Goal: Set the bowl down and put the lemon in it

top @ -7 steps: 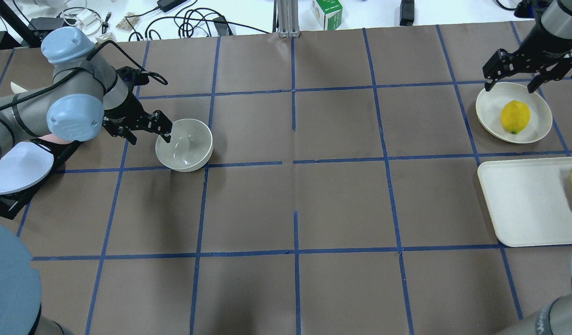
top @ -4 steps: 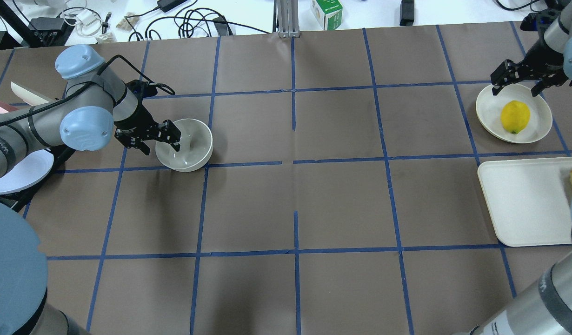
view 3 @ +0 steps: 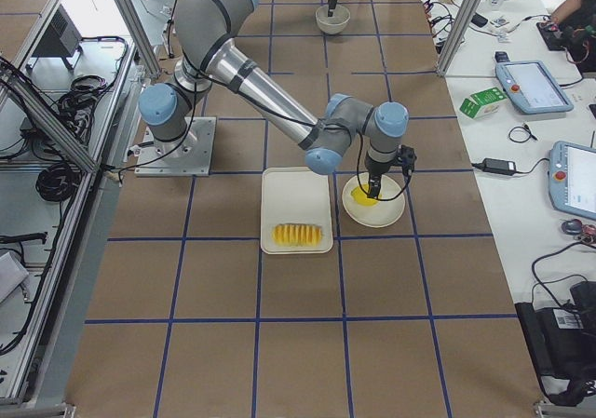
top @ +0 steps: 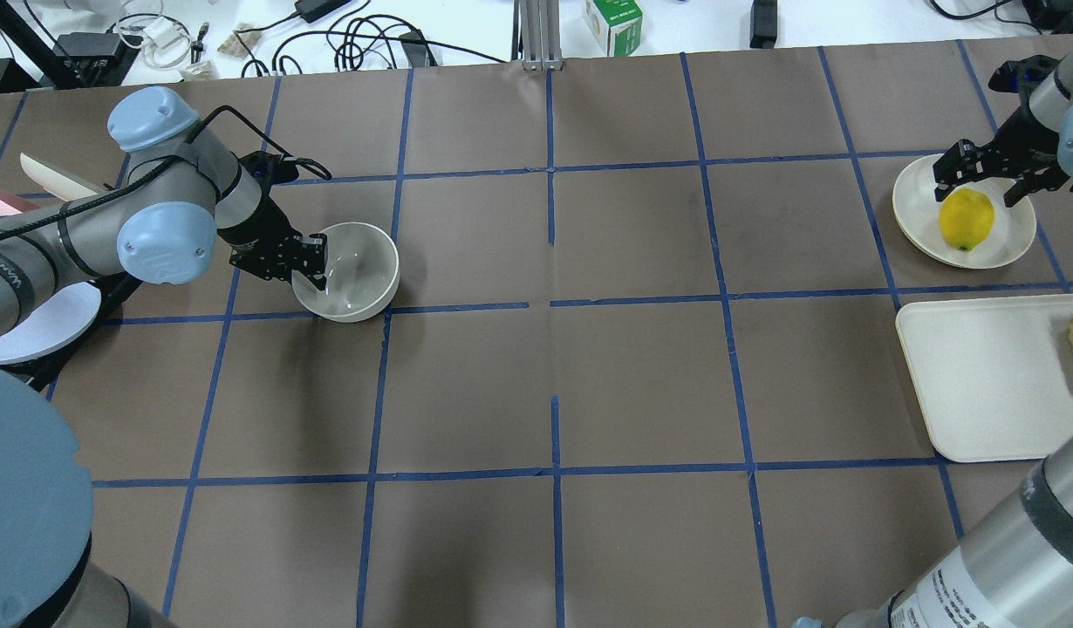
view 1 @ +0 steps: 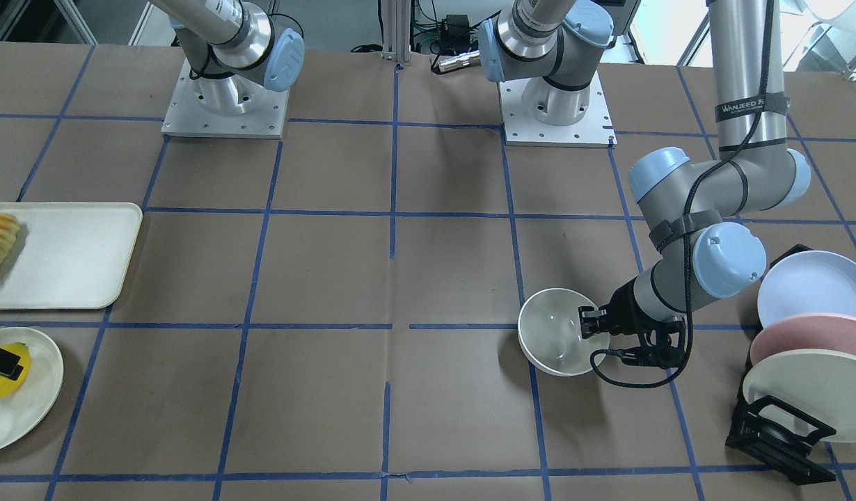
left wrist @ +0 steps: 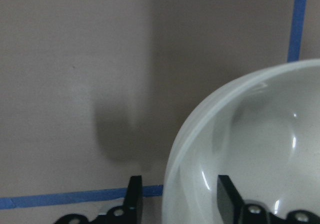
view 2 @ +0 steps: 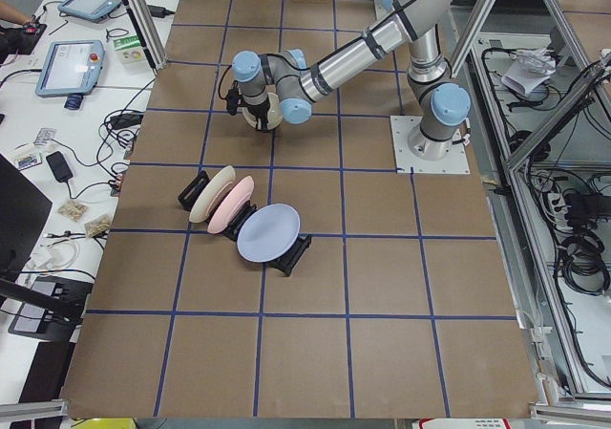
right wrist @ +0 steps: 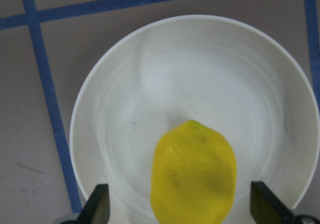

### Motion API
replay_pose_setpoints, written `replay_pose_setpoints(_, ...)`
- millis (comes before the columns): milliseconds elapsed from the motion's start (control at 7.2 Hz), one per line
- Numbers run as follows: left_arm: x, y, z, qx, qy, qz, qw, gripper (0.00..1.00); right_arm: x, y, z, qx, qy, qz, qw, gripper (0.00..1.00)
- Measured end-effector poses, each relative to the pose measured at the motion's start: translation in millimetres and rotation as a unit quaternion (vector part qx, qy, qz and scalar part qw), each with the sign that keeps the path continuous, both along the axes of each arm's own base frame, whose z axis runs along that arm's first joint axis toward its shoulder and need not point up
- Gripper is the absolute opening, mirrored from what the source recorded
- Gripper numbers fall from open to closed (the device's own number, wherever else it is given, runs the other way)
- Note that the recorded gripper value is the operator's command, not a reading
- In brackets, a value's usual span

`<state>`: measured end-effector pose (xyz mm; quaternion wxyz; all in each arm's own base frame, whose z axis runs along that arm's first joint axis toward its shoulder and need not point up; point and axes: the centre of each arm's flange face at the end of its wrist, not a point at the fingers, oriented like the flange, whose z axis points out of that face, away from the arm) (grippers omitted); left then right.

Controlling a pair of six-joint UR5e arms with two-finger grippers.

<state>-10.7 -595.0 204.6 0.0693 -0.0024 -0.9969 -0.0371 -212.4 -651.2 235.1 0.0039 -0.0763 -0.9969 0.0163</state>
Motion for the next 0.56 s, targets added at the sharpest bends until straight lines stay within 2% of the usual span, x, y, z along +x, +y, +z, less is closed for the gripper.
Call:
replay_pose_setpoints(417,0,-3,9,-0.006,-0.002,0.005,1.0,0.0,-3,-1,-20,0.011,-0.001,-0.002,0.9999,1.0)
replay_pose_setpoints(556,-5,-3,22,-0.011,-0.003,0.007,0.9999,0.0,-4,-2,-25,0.015,-0.001,-0.002,0.9999,0.68)
